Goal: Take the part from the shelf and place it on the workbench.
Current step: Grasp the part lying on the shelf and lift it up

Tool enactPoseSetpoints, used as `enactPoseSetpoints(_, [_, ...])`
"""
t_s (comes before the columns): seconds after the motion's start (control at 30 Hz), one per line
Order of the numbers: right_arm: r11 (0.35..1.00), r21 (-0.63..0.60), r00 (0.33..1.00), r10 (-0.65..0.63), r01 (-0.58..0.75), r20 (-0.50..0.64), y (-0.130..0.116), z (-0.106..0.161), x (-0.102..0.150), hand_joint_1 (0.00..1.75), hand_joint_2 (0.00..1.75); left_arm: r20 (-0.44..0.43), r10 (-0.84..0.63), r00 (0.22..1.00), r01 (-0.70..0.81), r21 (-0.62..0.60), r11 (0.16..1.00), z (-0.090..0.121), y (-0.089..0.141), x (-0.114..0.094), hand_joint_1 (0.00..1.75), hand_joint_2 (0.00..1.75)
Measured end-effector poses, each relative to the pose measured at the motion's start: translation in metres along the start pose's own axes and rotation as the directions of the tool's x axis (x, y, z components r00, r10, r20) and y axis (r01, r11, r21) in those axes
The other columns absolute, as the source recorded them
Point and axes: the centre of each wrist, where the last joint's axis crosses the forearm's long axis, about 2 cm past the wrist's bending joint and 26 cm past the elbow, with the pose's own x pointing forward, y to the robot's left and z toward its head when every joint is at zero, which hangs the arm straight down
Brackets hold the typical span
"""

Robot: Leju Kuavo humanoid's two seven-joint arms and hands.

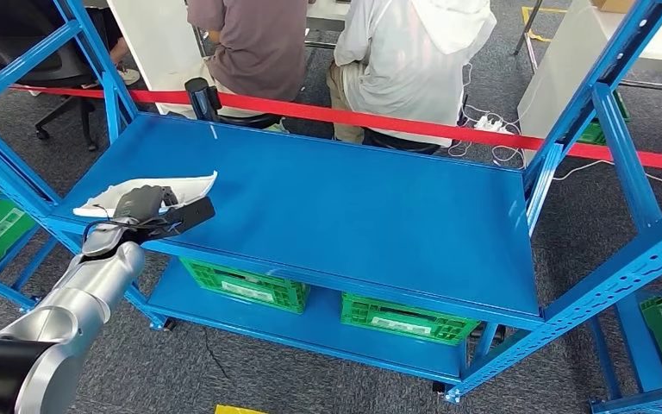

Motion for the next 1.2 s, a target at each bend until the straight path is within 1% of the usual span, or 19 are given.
enactPoseSetpoints(0.77, [1.000, 0.001, 1.000, 0.001, -0.001, 0.006, 0.0000, 0.0000, 0.0001, 0.00, 0.00, 0.013, 0.009, 1.000, -0.009, 0.012, 1.000, 0.0002, 0.0024, -0.0062, 1.75, 1.75])
enactPoseSetpoints(0.9, [1.000, 0.001, 1.000, 0.001, -0.001, 0.006, 0.0000, 0.0000, 0.0001, 0.00, 0.00, 0.016, 0.009, 1.000, -0.009, 0.011, 1.000, 0.0004, 0.0018, -0.0064, 0.00, 1.75])
enactPoseSetpoints(0.97, [1.000, 0.001, 1.000, 0.000, 0.000, 0.006, 0.0000, 0.0000, 0.0001, 0.00, 0.00, 0.014, 0.007, 1.000, -0.007, 0.006, 1.000, 0.0011, -0.0003, -0.0071, 0.00, 1.75])
enactPoseSetpoints(1.1, [1.000, 0.001, 1.000, -0.001, 0.001, 0.009, 0.0001, 0.0000, 0.0001, 0.00, 0.00, 0.016, -0.001, 1.000, 0.001, -0.006, 1.000, 0.0023, -0.0041, -0.0084, 0.00, 0.00])
enactPoseSetpoints(1.2, [1.000, 0.002, 1.000, -0.002, 0.002, 0.011, 0.0000, 0.0000, 0.0001, 0.00, 0.00, 0.018, 0.001, 1.000, 0.000, -0.019, 1.000, 0.0028, -0.0058, -0.0089, 0.00, 0.00])
